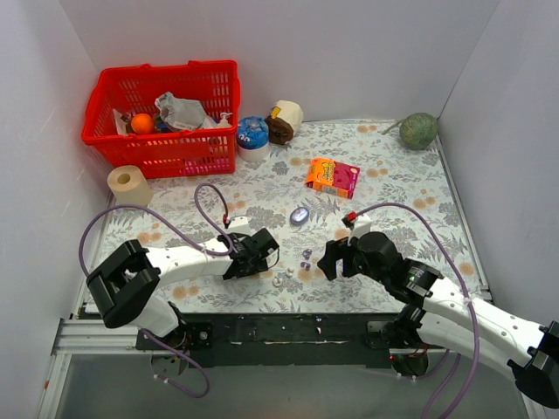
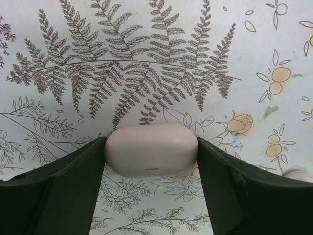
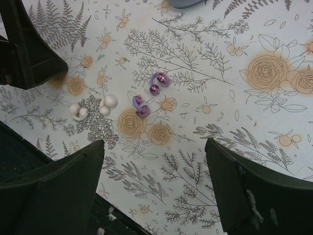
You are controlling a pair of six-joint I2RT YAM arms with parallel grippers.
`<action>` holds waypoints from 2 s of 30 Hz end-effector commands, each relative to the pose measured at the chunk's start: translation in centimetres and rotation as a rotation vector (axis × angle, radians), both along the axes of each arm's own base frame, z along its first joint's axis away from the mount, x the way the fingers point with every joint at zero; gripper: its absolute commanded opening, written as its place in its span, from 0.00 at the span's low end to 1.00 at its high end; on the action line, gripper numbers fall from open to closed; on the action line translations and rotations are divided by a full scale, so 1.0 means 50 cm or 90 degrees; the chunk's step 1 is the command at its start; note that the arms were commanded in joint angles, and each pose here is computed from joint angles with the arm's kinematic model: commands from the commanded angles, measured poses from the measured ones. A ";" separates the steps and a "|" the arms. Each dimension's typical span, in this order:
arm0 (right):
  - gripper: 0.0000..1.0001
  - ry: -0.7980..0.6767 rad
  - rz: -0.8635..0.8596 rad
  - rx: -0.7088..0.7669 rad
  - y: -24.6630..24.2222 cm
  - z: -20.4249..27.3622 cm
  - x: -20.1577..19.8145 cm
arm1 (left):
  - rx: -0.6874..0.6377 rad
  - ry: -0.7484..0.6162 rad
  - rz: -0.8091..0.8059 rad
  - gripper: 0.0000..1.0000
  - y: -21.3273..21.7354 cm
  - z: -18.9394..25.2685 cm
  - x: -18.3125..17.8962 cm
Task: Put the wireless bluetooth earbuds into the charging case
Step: Pick up the charging case at the center of the board, then open the charging case.
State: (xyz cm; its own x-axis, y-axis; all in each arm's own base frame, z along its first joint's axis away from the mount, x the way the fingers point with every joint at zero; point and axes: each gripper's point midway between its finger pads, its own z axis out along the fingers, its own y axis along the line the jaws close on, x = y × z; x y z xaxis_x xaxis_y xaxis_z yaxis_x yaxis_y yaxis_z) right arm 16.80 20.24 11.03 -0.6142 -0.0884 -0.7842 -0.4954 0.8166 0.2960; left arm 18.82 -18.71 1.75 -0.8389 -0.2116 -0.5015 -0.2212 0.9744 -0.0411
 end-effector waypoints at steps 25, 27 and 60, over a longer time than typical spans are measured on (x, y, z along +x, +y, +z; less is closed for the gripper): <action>0.98 -0.075 0.167 0.084 0.117 0.317 0.005 | -0.271 -0.639 -0.676 0.10 -0.216 0.347 -0.015; 0.98 -0.054 0.171 0.081 0.120 0.312 -0.001 | -0.241 -0.703 -0.712 0.00 -0.219 0.374 -0.013; 0.82 0.011 0.129 0.040 0.156 0.234 0.042 | -0.141 -0.774 -0.836 0.00 -0.263 0.421 -0.028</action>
State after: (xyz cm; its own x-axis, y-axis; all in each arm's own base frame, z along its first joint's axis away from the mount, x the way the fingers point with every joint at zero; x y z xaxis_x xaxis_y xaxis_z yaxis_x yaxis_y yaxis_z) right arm 18.12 28.02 21.22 -0.6337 -0.2096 -0.7446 -0.6463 0.6724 0.3607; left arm 17.50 -31.92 20.76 0.2406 0.1120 -0.9641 0.8720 0.4114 0.2654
